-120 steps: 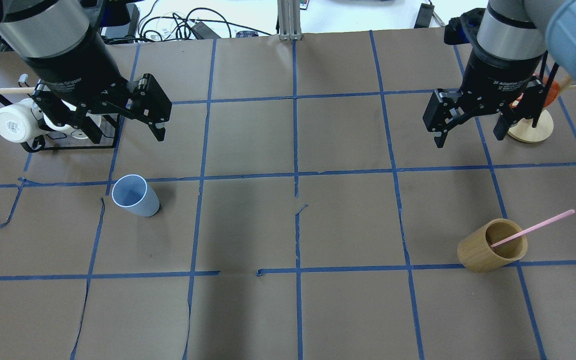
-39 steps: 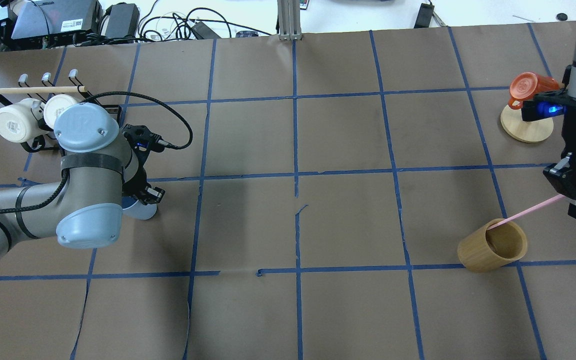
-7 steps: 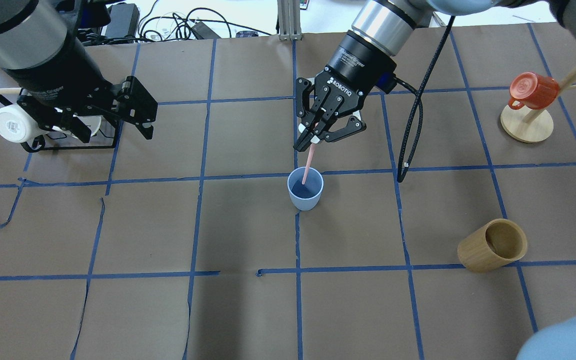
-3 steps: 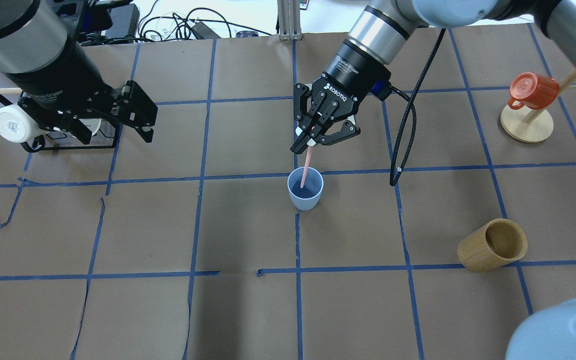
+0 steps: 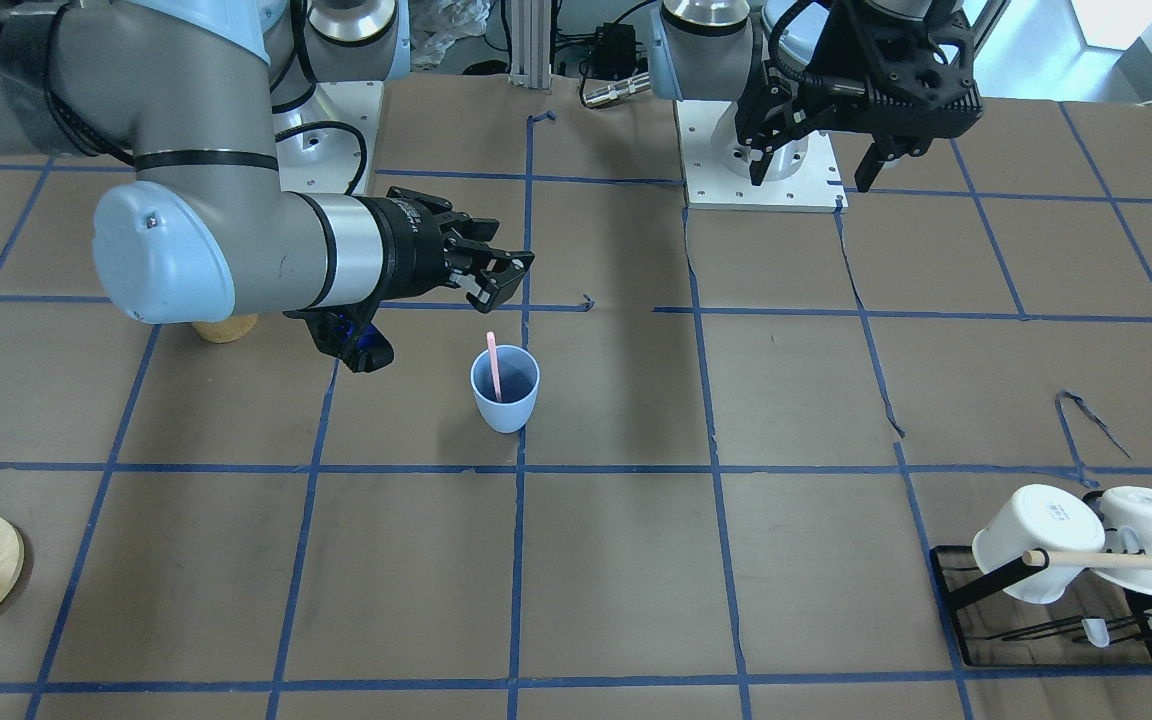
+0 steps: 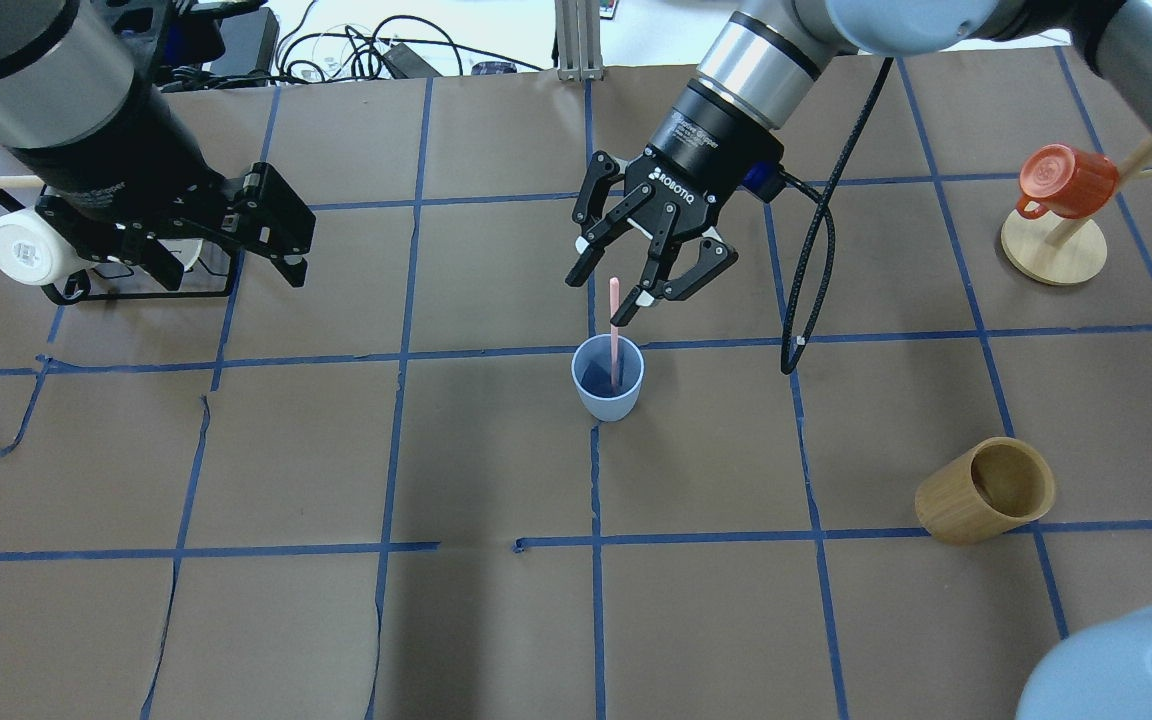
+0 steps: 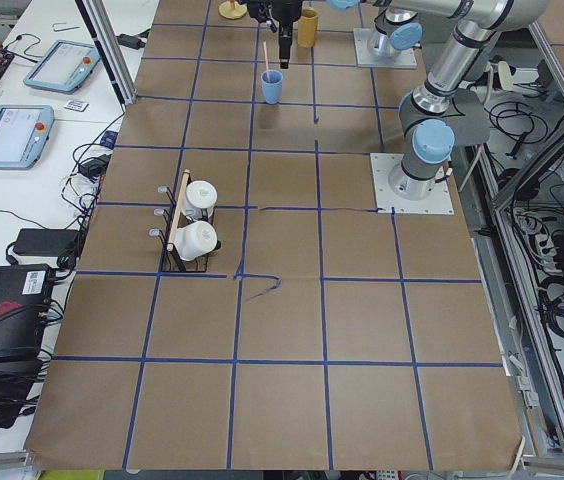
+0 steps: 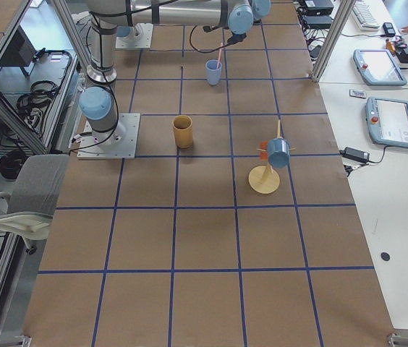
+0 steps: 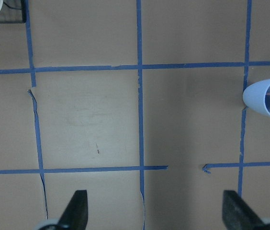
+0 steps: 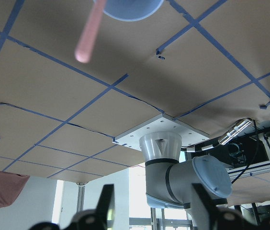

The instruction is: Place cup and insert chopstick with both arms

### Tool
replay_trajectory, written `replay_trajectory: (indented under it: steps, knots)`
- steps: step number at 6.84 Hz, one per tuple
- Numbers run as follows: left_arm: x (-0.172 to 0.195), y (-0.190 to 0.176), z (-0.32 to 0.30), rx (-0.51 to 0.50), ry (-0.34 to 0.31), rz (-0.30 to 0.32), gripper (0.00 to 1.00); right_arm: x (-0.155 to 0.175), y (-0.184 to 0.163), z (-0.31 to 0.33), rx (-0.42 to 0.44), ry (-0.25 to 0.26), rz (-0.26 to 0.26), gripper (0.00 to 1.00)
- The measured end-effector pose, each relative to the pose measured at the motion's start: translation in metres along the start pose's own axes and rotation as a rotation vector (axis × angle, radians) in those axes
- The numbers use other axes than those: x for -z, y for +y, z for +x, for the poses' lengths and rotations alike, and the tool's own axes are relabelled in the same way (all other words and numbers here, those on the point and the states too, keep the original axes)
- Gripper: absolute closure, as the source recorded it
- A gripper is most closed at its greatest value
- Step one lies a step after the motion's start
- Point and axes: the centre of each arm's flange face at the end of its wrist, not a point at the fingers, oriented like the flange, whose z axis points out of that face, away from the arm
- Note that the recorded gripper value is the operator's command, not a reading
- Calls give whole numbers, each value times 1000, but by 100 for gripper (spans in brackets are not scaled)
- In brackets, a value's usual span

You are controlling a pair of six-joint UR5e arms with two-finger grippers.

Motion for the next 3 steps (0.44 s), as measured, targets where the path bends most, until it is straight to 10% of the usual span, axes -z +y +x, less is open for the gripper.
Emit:
replay_trajectory:
  steps: [3]
  knots:
    - [0, 1, 0, 0, 3, -4, 0, 35, 16, 19, 213, 84, 278, 0]
